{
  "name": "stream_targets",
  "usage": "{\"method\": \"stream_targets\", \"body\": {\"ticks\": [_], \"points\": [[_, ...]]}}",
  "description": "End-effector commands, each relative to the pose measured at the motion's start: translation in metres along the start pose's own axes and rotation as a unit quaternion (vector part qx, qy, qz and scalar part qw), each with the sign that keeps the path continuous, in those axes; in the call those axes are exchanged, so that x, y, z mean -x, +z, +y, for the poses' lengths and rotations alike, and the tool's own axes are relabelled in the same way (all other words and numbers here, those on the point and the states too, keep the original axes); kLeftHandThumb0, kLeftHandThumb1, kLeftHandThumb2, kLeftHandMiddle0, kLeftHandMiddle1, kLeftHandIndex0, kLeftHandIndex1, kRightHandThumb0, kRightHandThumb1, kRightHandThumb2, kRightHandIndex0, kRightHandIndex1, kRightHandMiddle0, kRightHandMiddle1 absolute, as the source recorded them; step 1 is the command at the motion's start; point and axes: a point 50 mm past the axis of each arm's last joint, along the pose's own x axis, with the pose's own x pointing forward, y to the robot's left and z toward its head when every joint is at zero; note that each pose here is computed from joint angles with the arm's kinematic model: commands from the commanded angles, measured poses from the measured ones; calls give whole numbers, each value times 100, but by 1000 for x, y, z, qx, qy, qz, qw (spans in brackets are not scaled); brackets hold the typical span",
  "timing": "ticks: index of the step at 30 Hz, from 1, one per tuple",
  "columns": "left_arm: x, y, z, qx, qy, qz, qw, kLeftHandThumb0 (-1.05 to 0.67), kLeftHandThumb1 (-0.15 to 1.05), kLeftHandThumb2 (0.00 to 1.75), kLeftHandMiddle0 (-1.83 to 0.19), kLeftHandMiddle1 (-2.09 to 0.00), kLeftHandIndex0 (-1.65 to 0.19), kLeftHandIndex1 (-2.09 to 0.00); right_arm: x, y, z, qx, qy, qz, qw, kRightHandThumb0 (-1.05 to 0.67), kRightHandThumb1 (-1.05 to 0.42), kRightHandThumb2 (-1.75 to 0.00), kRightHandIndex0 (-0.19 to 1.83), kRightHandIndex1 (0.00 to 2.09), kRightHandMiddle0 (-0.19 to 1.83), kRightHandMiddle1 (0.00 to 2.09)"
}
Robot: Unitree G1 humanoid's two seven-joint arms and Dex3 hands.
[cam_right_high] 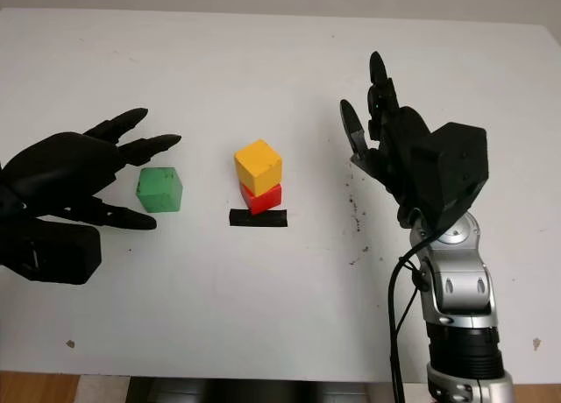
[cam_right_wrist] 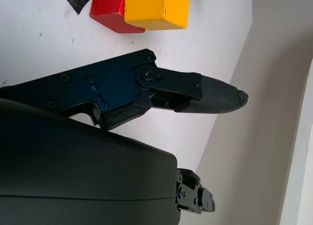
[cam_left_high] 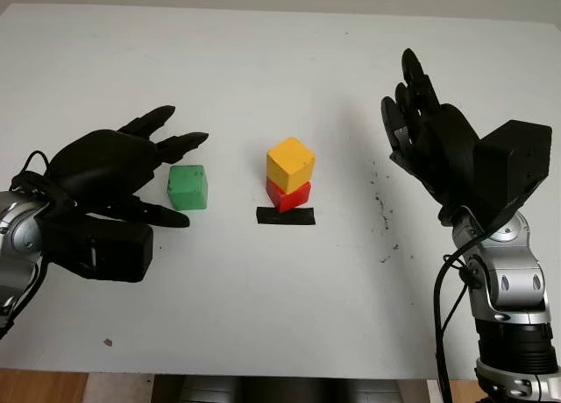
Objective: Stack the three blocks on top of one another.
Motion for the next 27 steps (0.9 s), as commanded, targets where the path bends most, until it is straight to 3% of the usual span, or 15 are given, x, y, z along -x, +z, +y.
{"method": "stream_targets", "body": {"ticks": [1,10,27], "points": [[0,3,-3,-1,4,-2,1000,-88,105,23,6,-7,-22,-11,2,3,-1,-6,-7,-4,1000,-69,-105,-58,-19,0,-19,0],[-2,5,-4,-6,8,-3,1000,-88,105,22,0,-7,-31,-16,4,2,-1,-9,-7,-2,1000,-65,-105,-59,-19,0,-19,0],[-3,5,-4,-58,14,44,997,-85,105,21,-7,-6,-36,-26,7,1,-2,-17,-11,-2,1000,-65,-105,-59,-19,0,-19,0]]}}
